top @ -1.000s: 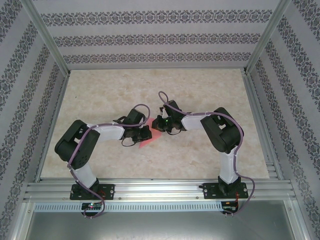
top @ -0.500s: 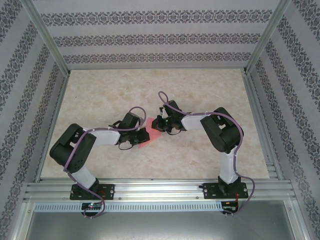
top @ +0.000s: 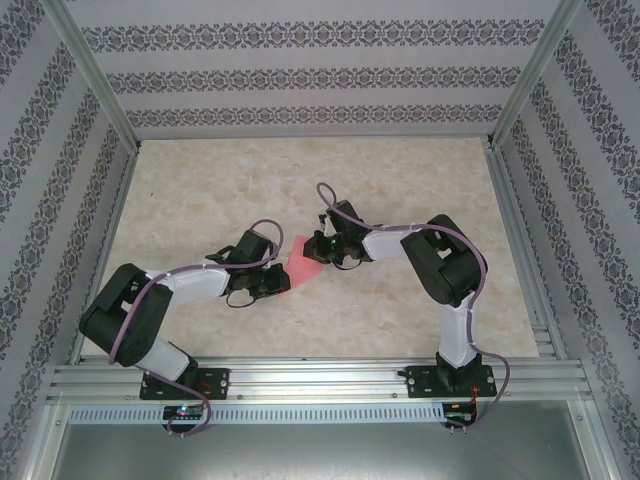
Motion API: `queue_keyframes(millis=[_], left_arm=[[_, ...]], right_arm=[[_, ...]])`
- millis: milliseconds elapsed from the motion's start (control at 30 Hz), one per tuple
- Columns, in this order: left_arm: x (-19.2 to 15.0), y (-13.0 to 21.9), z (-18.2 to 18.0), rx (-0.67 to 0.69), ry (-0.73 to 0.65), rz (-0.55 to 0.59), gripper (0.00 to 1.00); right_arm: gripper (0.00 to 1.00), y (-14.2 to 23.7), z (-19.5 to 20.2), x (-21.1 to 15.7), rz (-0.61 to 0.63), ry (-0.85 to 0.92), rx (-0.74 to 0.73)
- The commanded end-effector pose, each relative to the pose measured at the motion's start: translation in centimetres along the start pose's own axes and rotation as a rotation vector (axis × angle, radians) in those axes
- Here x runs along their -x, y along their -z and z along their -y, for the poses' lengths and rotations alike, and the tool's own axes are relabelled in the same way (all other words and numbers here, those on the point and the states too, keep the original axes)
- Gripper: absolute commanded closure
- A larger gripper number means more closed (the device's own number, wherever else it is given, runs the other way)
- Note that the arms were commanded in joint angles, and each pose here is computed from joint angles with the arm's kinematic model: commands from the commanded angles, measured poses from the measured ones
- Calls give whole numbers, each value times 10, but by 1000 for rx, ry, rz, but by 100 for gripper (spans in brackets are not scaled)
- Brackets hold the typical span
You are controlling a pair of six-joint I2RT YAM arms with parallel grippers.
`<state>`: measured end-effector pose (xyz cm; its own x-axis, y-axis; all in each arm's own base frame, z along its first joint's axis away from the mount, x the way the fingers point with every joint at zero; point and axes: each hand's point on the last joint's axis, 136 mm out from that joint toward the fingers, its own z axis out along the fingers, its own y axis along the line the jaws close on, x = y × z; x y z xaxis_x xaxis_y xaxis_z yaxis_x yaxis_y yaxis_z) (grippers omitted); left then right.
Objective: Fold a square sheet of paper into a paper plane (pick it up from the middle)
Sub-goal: Fourth fold the wing at the center of the table.
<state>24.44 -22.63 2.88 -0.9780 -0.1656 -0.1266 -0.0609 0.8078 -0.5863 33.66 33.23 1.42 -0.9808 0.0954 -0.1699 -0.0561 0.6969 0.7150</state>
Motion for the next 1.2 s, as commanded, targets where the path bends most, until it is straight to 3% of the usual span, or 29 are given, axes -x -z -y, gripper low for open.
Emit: queue_keyframes(millis=[0, 167, 433, 667, 1167], left_arm=[[1, 10, 9, -39, -38, 4, 86], [-1, 10, 9, -33, -57, -12, 86], [-3, 5, -33, 158, -59, -1, 89], [-13, 2, -56, 232, -37, -25, 90], [-52, 7, -73, 228, 8, -120, 92]], right_arm=[[90, -15, 56, -26, -62, -51, -155], [90, -15, 55, -26, -61, -53, -154], [90, -17, 56, -29, -69, -54, -156], [90, -18, 59, -30, -74, -56, -158], [90, -18, 61, -31, -76, -52, -173]])
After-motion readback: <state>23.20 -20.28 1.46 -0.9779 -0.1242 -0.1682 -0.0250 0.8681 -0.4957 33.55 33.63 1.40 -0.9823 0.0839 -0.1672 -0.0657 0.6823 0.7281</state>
